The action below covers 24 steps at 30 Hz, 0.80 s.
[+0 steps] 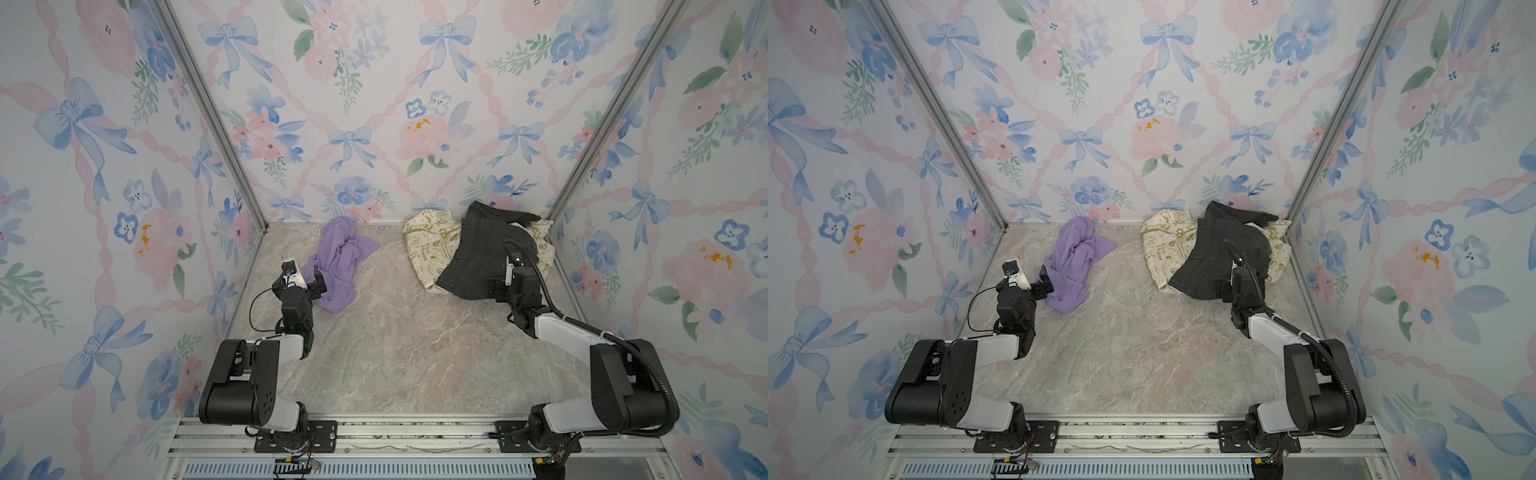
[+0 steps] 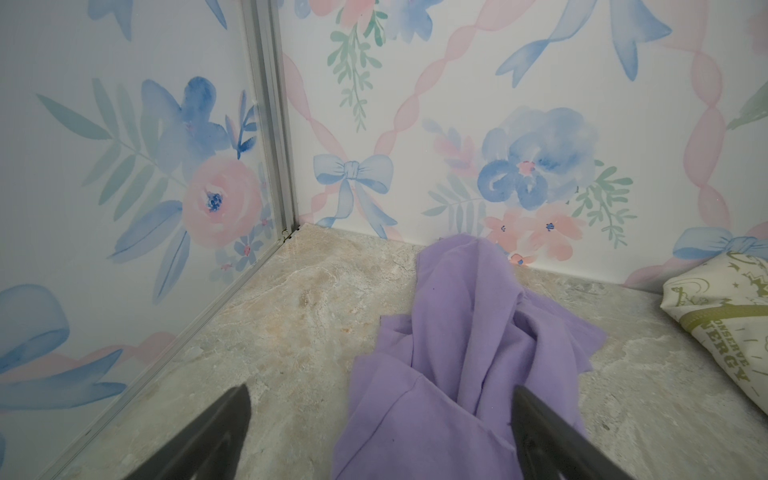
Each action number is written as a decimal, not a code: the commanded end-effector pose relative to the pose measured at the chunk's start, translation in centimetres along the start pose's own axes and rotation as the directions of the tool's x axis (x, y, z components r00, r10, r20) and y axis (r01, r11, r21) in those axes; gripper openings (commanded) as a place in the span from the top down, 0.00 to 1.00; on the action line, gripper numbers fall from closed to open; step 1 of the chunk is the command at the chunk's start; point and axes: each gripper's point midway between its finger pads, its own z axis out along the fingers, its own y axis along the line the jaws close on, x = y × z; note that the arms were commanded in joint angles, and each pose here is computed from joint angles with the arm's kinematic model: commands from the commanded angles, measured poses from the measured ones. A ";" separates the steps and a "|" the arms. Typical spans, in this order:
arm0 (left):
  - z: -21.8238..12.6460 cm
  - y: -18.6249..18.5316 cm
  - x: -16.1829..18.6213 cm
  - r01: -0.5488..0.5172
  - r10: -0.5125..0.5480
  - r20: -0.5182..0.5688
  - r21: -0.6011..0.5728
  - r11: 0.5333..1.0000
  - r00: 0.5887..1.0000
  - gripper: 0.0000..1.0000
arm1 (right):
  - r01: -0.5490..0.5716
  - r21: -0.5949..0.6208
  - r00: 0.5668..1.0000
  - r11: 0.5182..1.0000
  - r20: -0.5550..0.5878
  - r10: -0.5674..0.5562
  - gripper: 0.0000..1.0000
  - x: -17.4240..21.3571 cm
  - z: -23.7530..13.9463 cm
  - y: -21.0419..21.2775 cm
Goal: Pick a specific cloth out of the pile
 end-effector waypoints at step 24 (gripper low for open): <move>-2.2 1.6 3.1 0.040 -0.041 -0.059 -0.028 0.999 0.997 0.02 | -0.068 -0.028 0.992 0.997 0.103 0.070 0.03 1.3 0.9 -0.3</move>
